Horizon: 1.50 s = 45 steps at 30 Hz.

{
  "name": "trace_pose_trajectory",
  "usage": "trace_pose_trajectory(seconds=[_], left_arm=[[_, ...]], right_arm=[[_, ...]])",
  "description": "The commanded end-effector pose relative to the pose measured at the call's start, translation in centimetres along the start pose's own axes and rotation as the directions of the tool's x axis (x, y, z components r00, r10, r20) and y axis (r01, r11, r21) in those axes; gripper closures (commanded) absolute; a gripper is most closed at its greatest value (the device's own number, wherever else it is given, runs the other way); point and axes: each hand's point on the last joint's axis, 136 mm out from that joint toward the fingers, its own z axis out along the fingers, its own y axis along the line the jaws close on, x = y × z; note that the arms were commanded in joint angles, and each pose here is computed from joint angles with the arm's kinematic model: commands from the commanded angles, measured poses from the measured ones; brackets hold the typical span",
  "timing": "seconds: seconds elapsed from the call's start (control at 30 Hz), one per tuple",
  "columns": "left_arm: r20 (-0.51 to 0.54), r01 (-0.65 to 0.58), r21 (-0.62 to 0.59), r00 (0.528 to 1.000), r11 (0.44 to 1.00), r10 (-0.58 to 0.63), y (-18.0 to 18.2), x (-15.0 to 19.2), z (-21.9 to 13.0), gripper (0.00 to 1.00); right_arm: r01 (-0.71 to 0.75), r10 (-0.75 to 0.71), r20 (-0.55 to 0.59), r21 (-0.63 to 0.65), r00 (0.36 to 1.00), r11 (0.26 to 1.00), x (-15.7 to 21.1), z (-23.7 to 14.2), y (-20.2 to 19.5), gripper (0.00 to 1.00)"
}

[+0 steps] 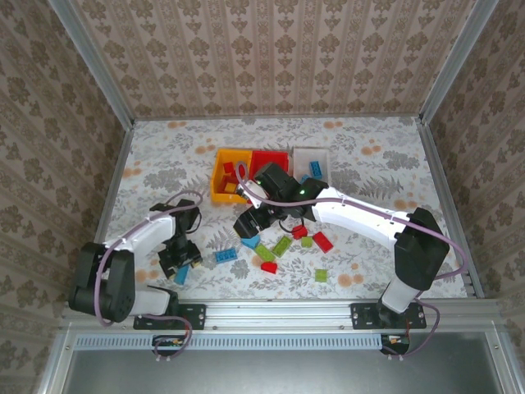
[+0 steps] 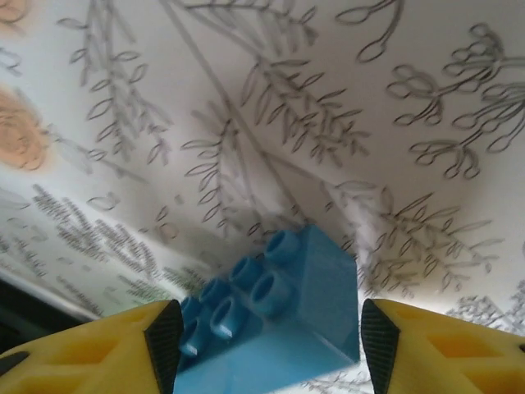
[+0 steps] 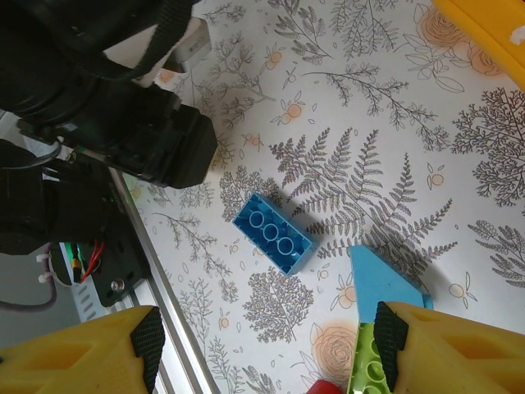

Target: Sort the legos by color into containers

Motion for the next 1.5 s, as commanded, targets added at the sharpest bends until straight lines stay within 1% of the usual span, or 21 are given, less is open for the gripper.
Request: trace_pose_trajectory(seconds=[0.0, 0.2, 0.27, 0.37, 0.43, 0.47, 0.57, 0.63, 0.73, 0.77, 0.8, 0.87, 0.97, 1.07, 1.1, 1.13, 1.23, 1.37, 1.47], left_arm=[[0.006, 0.01, 0.061, 1.0, 0.998, -0.01, -1.5, -0.6, 0.4, 0.45], [-0.001, -0.001, 0.119, 1.0, 0.993, 0.001, -3.5, -1.1, 0.4, 0.63], [0.0, -0.003, 0.122, 1.0, 0.993, 0.003, -3.7, -1.2, 0.3, 0.68], [0.018, -0.012, 0.118, 1.0, 0.993, 0.01, -3.9, -1.6, -0.2, 0.79], [0.055, -0.025, 0.126, 0.998, 0.992, 0.018, -4.2, -2.1, -1.4, 0.82], [0.091, -0.044, 0.134, 0.995, 0.99, 0.032, -4.5, -2.5, -2.4, 0.84], [0.225, -0.134, 0.19, 0.97, 0.973, 0.09, -6.7, -3.8, -7.2, 0.84], [0.309, -0.215, 0.237, 0.941, 0.948, 0.136, -9.1, -4.6, -10.8, 0.84], [0.41, -0.367, 0.3, 0.883, 0.881, 0.228, -14.5, -5.0, -15.8, 0.84], [0.434, -0.412, 0.321, 0.864, 0.853, 0.255, -16.5, -5.1, -17.2, 0.84], [0.456, -0.459, 0.341, 0.844, 0.82, 0.283, -18.7, -5.0, -18.4, 0.84], [0.491, -0.542, 0.379, 0.805, 0.75, 0.333, -22.9, -4.7, -20.2, 0.84], [0.522, -0.633, 0.394, 0.751, 0.667, 0.404, -28.8, -4.2, -21.6, 0.84], [0.558, -0.705, 0.377, 0.69, 0.6, 0.461, -33.8, -3.7, -22.6, 0.84], [0.57, -0.724, 0.377, 0.673, 0.578, 0.471, -35.2, -3.5, -23.0, 0.84], [0.586, -0.744, 0.375, 0.653, 0.553, 0.48, -36.7, -3.3, -23.5, 0.84], [0.607, -0.778, 0.368, 0.615, 0.508, 0.503, -40.5, -2.9, -23.4, 0.84], [0.638, -0.805, 0.359, 0.581, 0.471, 0.506, -44.1, -2.8, -23.0, 0.84], [0.665, -0.813, 0.352, 0.566, 0.464, 0.488, -45.8, -3.3, -22.6, 0.84]], right_arm=[[0.002, -0.002, -0.003, -0.016, 1.0, 1.0, -0.3, -0.5, 0.6, 0.28], [-0.002, 0.001, -0.003, -0.011, 1.0, 1.0, -0.4, -0.6, 0.3, 0.28], [-0.007, 0.007, -0.004, -0.009, 1.0, 1.0, -0.4, -0.6, 0.2, 0.28], [-0.011, 0.011, 0.0, -0.002, 1.0, 1.0, -0.5, -0.7, -0.1, 0.29], [-0.019, 0.019, 0.012, 0.007, 1.0, 1.0, -0.7, -1.1, -0.4, 0.29], [-0.027, 0.026, 0.026, 0.01, 0.999, 1.0, -0.9, -1.5, -0.6, 0.29], [-0.084, 0.078, 0.116, 0.051, 0.99, 0.995, -2.1, -3.6, -2.3, 0.3], [-0.173, 0.146, 0.218, 0.111, 0.965, 0.979, -2.9, -5.9, -4.7, 0.31], [-0.359, 0.269, 0.396, 0.174, 0.878, 0.917, -3.3, -10.2, -9.6, 0.31], [-0.421, 0.302, 0.433, 0.21, 0.849, 0.882, -3.0, -11.3, -11.5, 0.31], [-0.465, 0.313, 0.479, 0.24, 0.82, 0.852, -2.8, -13.4, -12.5, 0.31], [-0.526, 0.326, 0.518, 0.304, 0.791, 0.794, -2.1, -15.5, -14.6, 0.31], [-0.619, 0.366, 0.552, 0.387, 0.749, 0.684, -0.4, -18.1, -17.5, 0.31], [-0.696, 0.439, 0.562, 0.405, 0.701, 0.593, 1.6, -19.3, -19.3, 0.32], [-0.711, 0.456, 0.565, 0.399, 0.688, 0.578, 2.1, -19.5, -19.6, 0.32], [-0.72, 0.463, 0.571, 0.393, 0.678, 0.571, 2.3, -19.7, -19.7, 0.32], [-0.737, 0.482, 0.575, 0.377, 0.661, 0.561, 2.6, -19.9, -20.0, 0.32], [-0.754, 0.535, 0.541, 0.36, 0.648, 0.549, 3.0, -19.4, -20.6, 0.32], [-0.764, 0.555, 0.536, 0.34, 0.637, 0.548, 3.0, -19.4, -21.0, 0.32]])
